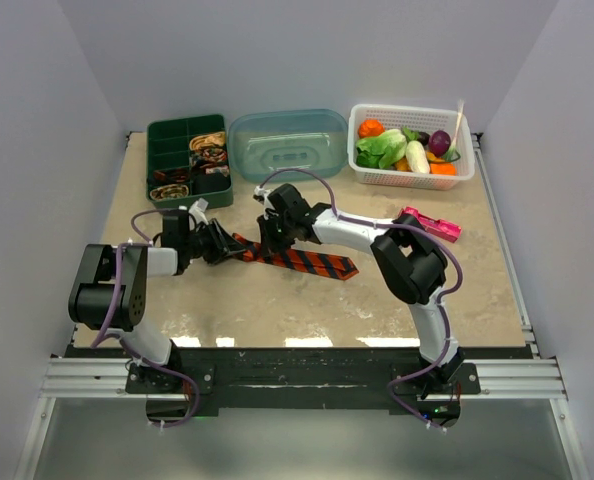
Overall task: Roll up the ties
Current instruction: Roll the tie at the center of the board.
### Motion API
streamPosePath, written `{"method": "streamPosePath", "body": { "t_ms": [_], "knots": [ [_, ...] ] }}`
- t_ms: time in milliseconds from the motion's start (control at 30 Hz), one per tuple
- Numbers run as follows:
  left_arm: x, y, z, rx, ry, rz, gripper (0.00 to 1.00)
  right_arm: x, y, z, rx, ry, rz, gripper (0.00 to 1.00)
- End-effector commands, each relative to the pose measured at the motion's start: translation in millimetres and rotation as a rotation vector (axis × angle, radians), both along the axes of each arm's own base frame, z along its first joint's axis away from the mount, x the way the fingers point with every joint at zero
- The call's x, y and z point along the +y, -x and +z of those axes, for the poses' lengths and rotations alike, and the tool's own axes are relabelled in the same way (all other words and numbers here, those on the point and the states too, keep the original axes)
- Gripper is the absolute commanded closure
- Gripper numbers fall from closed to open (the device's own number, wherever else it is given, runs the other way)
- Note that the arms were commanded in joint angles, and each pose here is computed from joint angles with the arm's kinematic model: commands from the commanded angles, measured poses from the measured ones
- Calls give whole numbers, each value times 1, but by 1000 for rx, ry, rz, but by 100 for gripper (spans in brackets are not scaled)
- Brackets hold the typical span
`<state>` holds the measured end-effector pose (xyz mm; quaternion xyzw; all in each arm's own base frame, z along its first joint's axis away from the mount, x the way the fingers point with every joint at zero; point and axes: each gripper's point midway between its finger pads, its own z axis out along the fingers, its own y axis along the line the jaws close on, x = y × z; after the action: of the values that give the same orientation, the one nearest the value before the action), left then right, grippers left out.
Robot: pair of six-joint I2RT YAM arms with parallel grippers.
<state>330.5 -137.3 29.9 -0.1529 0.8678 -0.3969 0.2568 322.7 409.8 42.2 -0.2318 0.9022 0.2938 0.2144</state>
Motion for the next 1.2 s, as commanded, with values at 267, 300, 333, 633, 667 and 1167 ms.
{"method": "streamPosePath", "body": {
  "t_ms": [267, 300, 333, 633, 667, 1167],
  "knots": [
    [-8, -16, 29, -107, 71, -30, 100, -22, -3, -22, -21, 118, -26, 100],
    [-8, -17, 30, -109, 73, -29, 97, -22, 0, -23, -15, 119, -16, 100],
    [-8, -17, 30, -110, 74, -28, 96, -21, 4, -25, -3, 114, -7, 100],
    [-6, -20, 21, -96, 76, 2, 75, -15, 23, -31, 41, 99, 57, 100],
    [-6, -20, 19, -91, 76, 6, 74, -14, 24, -32, 43, 95, 62, 100],
    [5, -25, 20, -74, -40, 16, 100, 12, -2, 38, -66, -63, 8, 100]
  ]
}}
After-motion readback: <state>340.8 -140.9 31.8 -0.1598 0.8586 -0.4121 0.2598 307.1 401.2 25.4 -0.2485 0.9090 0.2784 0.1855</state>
